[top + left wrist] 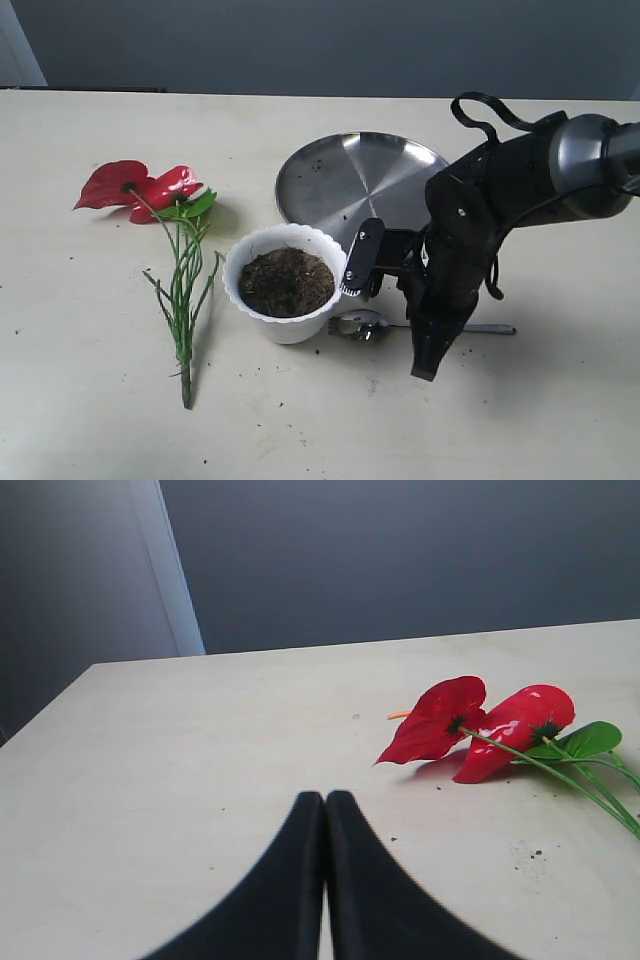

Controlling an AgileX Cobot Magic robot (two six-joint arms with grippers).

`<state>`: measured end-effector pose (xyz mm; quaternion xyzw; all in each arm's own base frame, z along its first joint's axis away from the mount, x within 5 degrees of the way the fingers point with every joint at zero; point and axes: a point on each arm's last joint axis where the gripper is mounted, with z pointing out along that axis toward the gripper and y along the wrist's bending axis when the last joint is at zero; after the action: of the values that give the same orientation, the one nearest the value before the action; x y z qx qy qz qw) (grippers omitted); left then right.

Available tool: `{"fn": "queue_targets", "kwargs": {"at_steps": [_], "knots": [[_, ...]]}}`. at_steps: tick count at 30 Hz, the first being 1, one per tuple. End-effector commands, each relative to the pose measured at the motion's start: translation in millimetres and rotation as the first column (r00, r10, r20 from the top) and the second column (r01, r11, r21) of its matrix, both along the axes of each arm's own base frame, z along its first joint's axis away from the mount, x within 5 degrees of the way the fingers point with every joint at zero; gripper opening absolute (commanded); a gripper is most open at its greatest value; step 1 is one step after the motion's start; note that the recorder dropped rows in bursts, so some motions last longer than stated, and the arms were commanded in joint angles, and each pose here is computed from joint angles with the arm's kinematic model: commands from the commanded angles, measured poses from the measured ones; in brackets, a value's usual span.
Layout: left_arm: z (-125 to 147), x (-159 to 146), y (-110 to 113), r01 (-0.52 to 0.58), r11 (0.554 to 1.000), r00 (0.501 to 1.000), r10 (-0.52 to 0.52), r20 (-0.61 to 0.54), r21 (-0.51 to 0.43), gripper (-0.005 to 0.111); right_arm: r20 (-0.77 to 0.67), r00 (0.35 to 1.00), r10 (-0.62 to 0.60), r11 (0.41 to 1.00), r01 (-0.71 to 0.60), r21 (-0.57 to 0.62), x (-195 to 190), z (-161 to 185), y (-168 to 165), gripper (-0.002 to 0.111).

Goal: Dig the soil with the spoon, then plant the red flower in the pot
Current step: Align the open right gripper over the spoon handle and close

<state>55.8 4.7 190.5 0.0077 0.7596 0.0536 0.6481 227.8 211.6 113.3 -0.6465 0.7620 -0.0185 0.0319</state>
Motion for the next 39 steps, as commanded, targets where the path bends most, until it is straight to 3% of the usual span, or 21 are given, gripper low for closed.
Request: {"fn": "queue_targets", "kwargs": {"at_steps": [1,10,19,39], "knots": [[2,0,-1,0.007,1.0,1.0,-0.007,0.011,-0.011,0.0,-0.081,0.997,-0.013,0.998,0.008,-0.064,-6,-21,-5,0.0],[2,0,-1,0.007,1.0,1.0,-0.007,0.011,-0.011,0.0,-0.092,0.995,-0.03,0.998,0.024,-0.06,-7,-22,-5,0.001],[2,0,-1,0.007,1.0,1.0,-0.007,0.011,-0.011,0.0,-0.092,0.995,-0.045,0.998,0.042,-0.041,-7,-22,-3,0.039],[2,0,-1,0.007,1.0,1.0,-0.007,0.011,-0.011,0.0,-0.015,0.998,-0.056,0.997,0.057,0.056,0,-22,6,0.04]]}}
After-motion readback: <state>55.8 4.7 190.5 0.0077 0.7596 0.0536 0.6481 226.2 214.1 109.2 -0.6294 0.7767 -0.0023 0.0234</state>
